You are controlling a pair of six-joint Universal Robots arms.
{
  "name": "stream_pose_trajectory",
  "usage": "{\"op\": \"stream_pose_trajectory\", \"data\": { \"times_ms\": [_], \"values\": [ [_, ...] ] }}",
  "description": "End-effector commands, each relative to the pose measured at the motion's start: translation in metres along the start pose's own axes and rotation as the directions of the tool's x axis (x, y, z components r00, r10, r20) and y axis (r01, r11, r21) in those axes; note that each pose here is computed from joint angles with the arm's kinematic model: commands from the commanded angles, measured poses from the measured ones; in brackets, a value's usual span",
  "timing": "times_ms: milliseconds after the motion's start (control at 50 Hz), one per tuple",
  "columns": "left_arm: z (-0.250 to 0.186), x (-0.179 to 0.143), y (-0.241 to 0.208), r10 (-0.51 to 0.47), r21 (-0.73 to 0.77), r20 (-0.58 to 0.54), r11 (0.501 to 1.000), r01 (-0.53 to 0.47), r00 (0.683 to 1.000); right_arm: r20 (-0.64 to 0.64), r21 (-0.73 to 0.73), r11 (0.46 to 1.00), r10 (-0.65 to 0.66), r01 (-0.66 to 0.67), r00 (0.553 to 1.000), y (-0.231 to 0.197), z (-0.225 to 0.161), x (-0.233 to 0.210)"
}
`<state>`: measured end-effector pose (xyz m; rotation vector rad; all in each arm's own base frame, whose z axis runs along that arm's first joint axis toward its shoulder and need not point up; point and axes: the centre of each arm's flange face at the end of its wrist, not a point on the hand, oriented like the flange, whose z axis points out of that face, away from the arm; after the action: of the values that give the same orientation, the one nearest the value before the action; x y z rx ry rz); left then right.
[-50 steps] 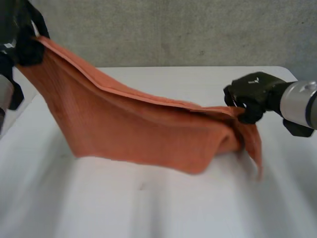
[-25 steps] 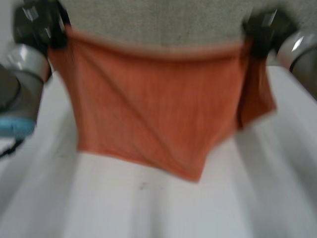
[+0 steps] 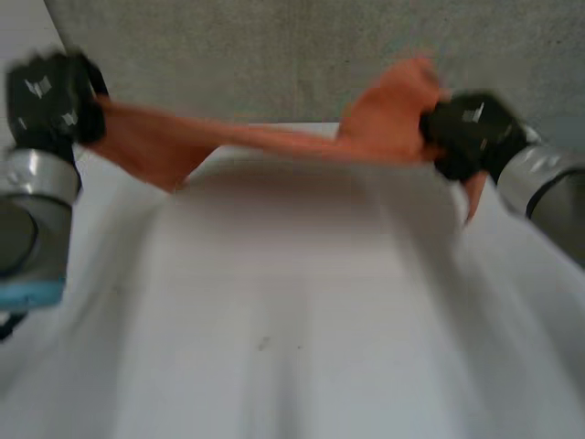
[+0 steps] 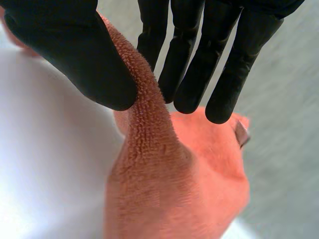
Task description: Fold the laundry
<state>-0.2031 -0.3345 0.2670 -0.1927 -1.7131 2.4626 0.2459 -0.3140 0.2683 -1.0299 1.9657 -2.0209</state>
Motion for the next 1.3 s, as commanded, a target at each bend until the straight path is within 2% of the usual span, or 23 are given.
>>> {"op": "stream_pose_trajectory", "data": {
  "times_ms": [20,100,200,360,640,760,1120,1300],
  "values": [
    [-0.035,0.005,0.064,0.005,-0.221,-0.019,0.975,-0.009,1.0,0.104,-0.252,0.965,0.104,-0.075,0.989,0.089,0.008,-0.036],
    [-0.038,0.001,0.068,0.004,-0.244,-0.008,0.97,-0.006,1.0,0.112,-0.305,0.948,0.132,-0.093,0.985,0.109,0.008,-0.042],
    [-0.038,-0.013,0.07,0.016,-0.254,0.029,0.967,-0.008,0.999,0.06,-0.331,0.932,0.175,-0.146,0.983,0.125,0.004,-0.033],
    [-0.038,-0.014,0.07,0.014,-0.256,0.036,0.967,-0.004,0.999,-0.062,-0.273,0.916,0.288,-0.294,0.956,0.129,-0.008,-0.016],
    [-0.042,-0.011,0.072,0.011,-0.284,0.026,0.959,-0.003,1.0,-0.168,-0.257,0.896,0.327,-0.361,0.93,0.144,-0.029,0.006],
    [-0.043,-0.012,0.072,0.01,-0.287,0.03,0.958,-0.001,1.0,-0.169,-0.283,0.888,0.325,-0.362,0.93,0.156,-0.025,0.007],
    [-0.049,-0.01,0.067,0.007,-0.311,0.024,0.95,0.001,1.0,-0.211,-0.275,0.88,0.338,-0.387,0.917,0.16,-0.021,0.024],
    [-0.05,-0.01,0.067,0.007,-0.32,0.023,0.947,0.001,1.0,-0.173,-0.319,0.852,0.379,-0.416,0.909,0.164,-0.026,0.015]
  ]
}}
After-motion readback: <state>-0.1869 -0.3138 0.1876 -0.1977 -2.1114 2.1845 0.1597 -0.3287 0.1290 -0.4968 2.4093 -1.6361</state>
